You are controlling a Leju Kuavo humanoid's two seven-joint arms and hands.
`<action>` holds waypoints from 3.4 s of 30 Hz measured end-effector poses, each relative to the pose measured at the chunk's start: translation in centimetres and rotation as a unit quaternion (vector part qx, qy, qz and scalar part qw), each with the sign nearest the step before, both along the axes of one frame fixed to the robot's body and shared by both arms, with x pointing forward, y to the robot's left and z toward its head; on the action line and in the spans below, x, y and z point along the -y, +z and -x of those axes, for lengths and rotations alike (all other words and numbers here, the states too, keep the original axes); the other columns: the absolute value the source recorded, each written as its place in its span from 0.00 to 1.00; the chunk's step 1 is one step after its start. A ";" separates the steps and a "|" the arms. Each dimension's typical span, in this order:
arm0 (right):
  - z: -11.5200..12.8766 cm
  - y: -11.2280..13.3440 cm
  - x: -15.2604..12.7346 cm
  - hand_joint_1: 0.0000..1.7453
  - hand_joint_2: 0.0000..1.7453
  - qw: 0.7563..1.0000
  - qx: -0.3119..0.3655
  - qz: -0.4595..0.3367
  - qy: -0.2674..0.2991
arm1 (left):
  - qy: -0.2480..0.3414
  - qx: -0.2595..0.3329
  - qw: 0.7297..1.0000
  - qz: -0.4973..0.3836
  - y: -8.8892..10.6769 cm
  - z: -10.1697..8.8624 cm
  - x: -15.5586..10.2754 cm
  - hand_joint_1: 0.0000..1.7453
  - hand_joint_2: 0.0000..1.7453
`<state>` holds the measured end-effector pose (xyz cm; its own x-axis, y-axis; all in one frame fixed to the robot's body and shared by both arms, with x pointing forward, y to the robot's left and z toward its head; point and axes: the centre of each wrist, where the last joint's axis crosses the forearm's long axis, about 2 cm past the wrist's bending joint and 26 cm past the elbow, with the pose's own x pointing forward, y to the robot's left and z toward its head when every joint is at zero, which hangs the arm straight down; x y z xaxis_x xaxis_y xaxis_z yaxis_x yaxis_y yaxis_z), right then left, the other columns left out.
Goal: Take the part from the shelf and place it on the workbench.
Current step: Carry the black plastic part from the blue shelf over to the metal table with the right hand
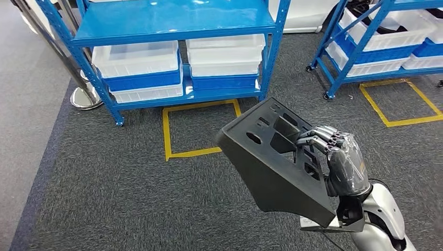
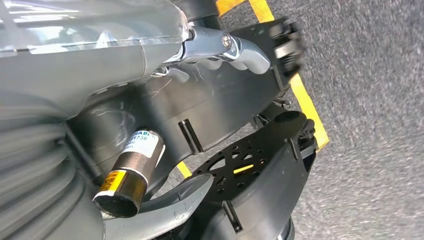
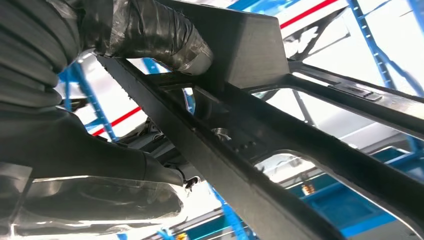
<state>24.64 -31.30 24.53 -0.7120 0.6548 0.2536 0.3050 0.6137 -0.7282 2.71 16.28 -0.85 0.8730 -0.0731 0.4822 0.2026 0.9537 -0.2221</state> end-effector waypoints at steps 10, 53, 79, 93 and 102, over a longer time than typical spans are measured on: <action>0.0 0.0 0.0 1.00 1.00 1.000 -0.003 0.001 0.002 | 0.001 0.002 1.000 0.002 0.1 0.1 0.0 0.00 1.00; 0.6 -0.3 0.2 1.00 1.00 1.000 -0.018 0.010 -0.006 | 0.009 0.065 0.993 -0.098 0.4 1.9 0.2 0.00 1.00; -1.1 0.9 -0.8 1.00 1.00 0.999 -0.027 0.009 0.018 | -0.062 0.094 0.985 -0.130 0.2 1.9 -0.6 0.00 1.00; -3.0 2.7 -0.3 1.00 1.00 0.999 -0.029 0.009 0.041 | -0.209 0.355 0.879 -0.241 -0.5 -0.9 -2.0 0.00 1.00; -3.7 3.1 0.0 1.00 1.00 0.999 -0.026 0.012 0.044 | -0.277 0.408 0.834 -0.247 -0.6 -3.0 -2.3 0.00 1.00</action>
